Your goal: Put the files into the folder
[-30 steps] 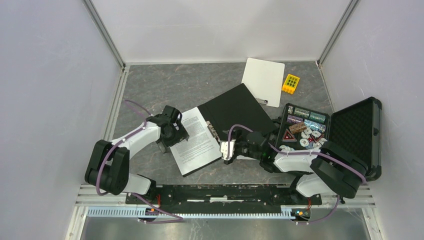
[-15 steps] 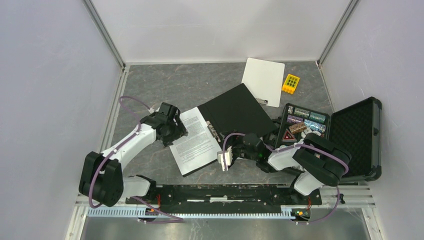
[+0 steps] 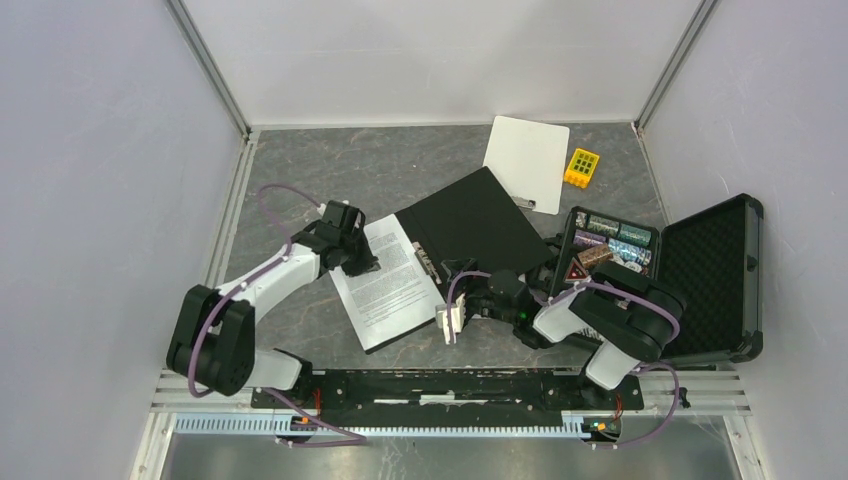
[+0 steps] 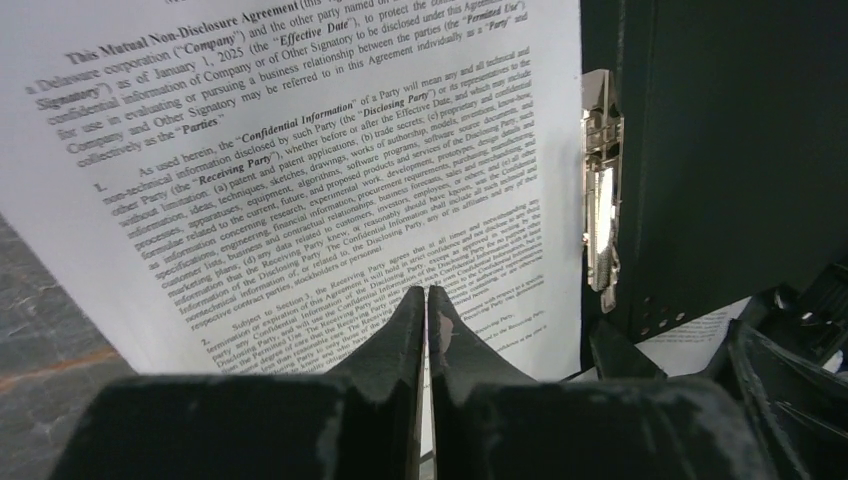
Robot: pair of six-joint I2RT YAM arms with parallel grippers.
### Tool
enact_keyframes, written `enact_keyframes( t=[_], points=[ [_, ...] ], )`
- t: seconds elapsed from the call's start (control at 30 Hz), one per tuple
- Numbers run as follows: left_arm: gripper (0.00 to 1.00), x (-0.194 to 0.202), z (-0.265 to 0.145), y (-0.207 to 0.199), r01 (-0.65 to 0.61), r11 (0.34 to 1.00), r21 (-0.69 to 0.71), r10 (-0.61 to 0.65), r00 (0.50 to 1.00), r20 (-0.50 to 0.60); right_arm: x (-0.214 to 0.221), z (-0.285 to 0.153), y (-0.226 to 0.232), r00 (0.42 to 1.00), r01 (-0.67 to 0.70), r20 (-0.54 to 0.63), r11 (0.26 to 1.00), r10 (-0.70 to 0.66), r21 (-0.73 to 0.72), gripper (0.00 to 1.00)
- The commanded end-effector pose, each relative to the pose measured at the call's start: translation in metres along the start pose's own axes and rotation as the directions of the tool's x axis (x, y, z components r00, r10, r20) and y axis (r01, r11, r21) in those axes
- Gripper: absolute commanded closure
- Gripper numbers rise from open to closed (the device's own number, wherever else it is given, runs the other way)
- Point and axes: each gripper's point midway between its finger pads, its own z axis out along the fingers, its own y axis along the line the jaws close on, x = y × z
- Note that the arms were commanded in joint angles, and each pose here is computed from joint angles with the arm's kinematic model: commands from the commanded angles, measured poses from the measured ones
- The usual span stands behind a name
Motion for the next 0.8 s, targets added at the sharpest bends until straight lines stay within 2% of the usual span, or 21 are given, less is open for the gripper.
enact_keyframes(
  t=[0.0, 0.13, 0.4, 0.77],
  points=[
    [0.94, 0.012, 0.020, -0.001, -0.036, 0.998, 0.047, 0.037, 0.998, -0.040, 0.001, 0.000, -0.019, 0.999, 0.035, -0.003, 0.994, -0.035, 0.103, 0.09],
    [0.98, 0.021, 0.031, 0.008, -0.030, 0.999, 0.025, 0.031, 0.998, -0.063, 0.000, 0.001, -0.019, 0.999, 0.040, 0.006, 0.994, -0.040, 0.104, 0.09],
    [0.98, 0.034, 0.047, 0.022, -0.030, 0.999, -0.012, 0.028, 0.994, -0.103, -0.001, 0.010, -0.019, 0.998, 0.049, 0.021, 0.994, -0.052, 0.101, 0.09],
    [0.98, 0.044, 0.054, 0.031, -0.028, 0.999, -0.031, 0.024, 0.991, -0.132, 0.011, 0.021, -0.028, 0.995, 0.092, -0.037, 0.988, -0.088, 0.126, 0.09]
  ],
)
